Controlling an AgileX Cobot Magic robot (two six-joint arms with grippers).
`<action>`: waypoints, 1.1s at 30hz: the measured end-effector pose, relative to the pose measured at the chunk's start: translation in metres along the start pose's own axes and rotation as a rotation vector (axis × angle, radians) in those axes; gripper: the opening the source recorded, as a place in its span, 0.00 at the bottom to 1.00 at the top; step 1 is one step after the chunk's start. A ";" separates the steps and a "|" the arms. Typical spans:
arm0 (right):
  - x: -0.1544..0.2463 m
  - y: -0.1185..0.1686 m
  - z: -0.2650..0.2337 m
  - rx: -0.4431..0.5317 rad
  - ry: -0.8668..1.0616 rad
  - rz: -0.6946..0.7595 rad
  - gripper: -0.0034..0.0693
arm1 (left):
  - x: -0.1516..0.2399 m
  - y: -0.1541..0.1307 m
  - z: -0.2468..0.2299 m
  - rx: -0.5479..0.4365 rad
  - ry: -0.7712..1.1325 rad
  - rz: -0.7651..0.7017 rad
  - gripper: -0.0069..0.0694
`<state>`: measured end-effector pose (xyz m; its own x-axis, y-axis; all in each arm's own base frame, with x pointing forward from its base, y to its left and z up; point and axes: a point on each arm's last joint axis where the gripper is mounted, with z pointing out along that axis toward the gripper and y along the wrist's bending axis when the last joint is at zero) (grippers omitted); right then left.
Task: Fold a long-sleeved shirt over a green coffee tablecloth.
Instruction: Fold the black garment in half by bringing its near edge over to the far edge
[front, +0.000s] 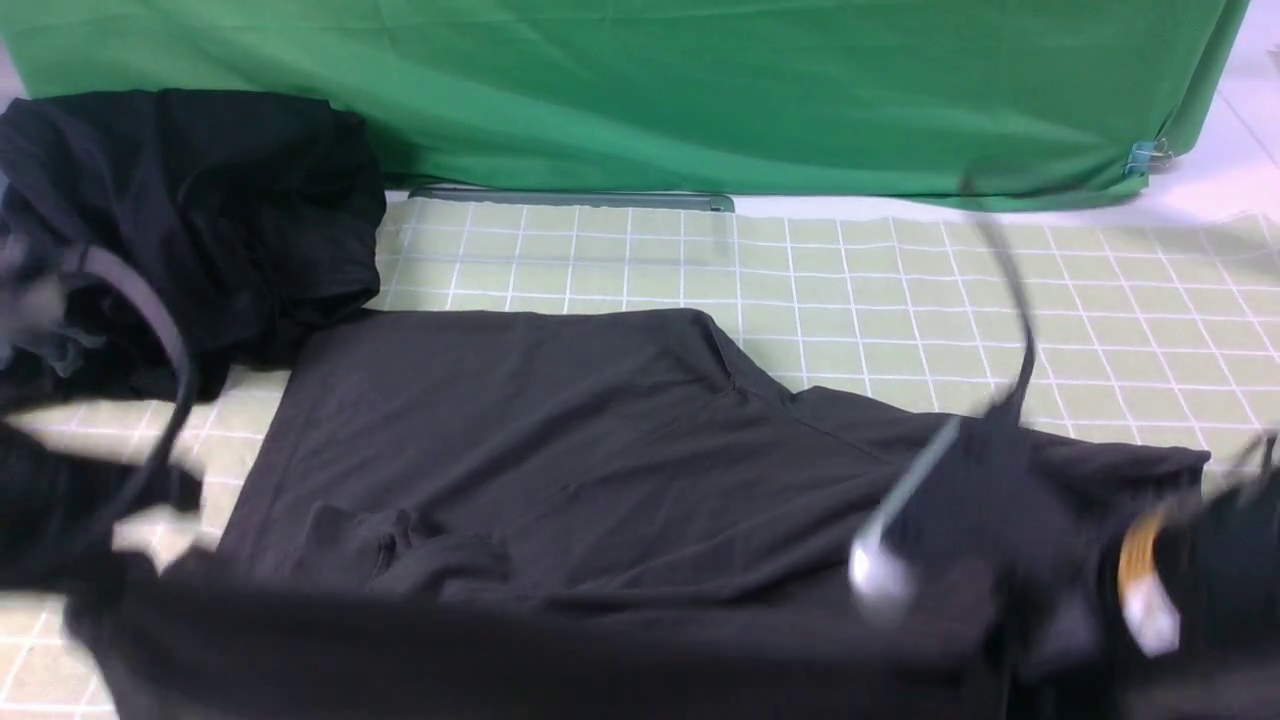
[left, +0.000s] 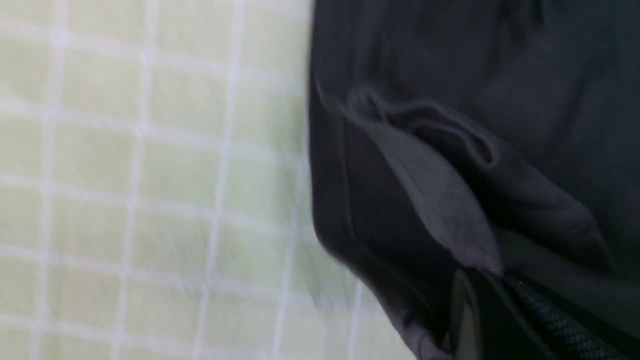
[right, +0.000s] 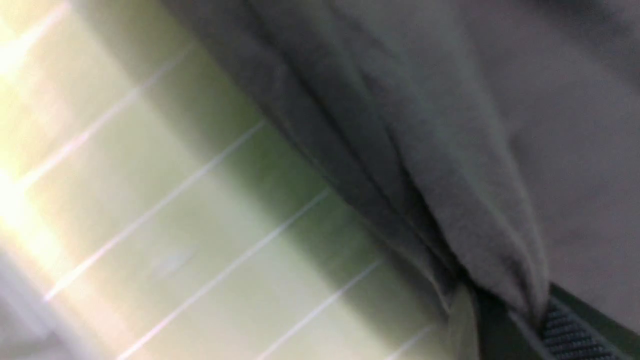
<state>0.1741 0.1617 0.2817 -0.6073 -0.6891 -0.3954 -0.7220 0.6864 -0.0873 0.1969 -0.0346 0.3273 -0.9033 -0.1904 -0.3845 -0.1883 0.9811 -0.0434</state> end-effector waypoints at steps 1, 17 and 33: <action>-0.007 -0.008 0.000 0.014 -0.009 -0.002 0.09 | -0.012 -0.004 0.003 -0.008 -0.011 0.002 0.09; -0.126 -0.124 0.088 0.140 -0.031 0.029 0.09 | -0.201 -0.024 0.127 -0.085 0.000 -0.041 0.09; -0.159 -0.140 0.160 0.145 -0.066 0.084 0.12 | -0.235 -0.022 0.195 -0.158 0.031 0.072 0.09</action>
<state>0.4243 0.2124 0.2102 -0.6368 -0.6142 -0.4660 -0.6112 0.7706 -0.1804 0.4891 -0.0051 0.2388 -0.9275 -0.1230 -0.3530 -0.1786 0.9754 0.1293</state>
